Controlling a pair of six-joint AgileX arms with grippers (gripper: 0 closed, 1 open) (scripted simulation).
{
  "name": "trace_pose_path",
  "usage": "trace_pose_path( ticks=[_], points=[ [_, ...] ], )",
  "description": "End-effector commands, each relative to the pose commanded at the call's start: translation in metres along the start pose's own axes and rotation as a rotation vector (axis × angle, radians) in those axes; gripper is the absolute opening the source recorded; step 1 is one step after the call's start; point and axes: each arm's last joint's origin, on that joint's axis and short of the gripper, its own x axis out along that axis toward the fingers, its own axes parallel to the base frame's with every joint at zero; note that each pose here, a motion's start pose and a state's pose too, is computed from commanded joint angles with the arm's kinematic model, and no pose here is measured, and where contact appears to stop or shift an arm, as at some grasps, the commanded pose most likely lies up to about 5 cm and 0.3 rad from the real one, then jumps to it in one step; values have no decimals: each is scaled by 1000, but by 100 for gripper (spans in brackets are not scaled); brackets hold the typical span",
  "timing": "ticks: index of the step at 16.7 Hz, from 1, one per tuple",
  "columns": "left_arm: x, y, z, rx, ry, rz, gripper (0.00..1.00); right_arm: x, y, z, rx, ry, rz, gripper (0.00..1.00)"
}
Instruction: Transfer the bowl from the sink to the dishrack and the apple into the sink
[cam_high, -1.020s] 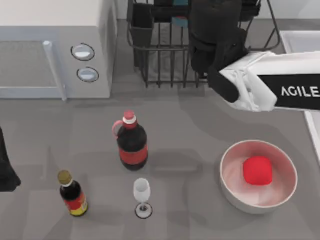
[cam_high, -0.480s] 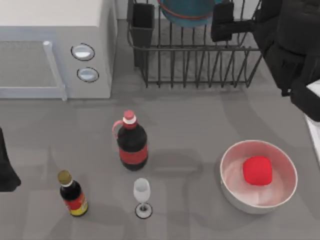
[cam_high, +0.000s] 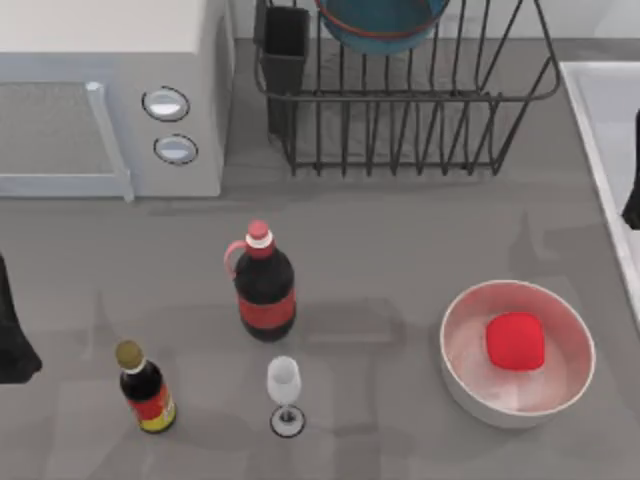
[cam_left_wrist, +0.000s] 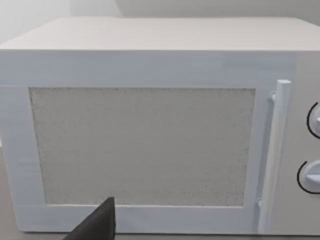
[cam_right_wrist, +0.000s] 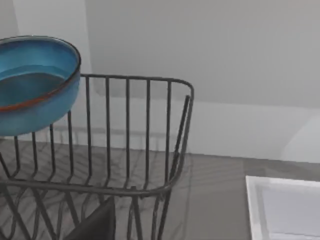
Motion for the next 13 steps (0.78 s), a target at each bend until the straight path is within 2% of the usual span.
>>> trace_pose_path(
  ticks=[3, 6, 13],
  points=[
    [0, 0, 0, 0, 0, 0, 100, -44, -17, -26, 6, -33, -21, 100],
    [0, 0, 0, 0, 0, 0, 100, -71, -26, -53, 5, -72, -58, 100],
    [0, 0, 0, 0, 0, 0, 100, -86, -34, -85, 1, -100, -134, 100]
  ],
)
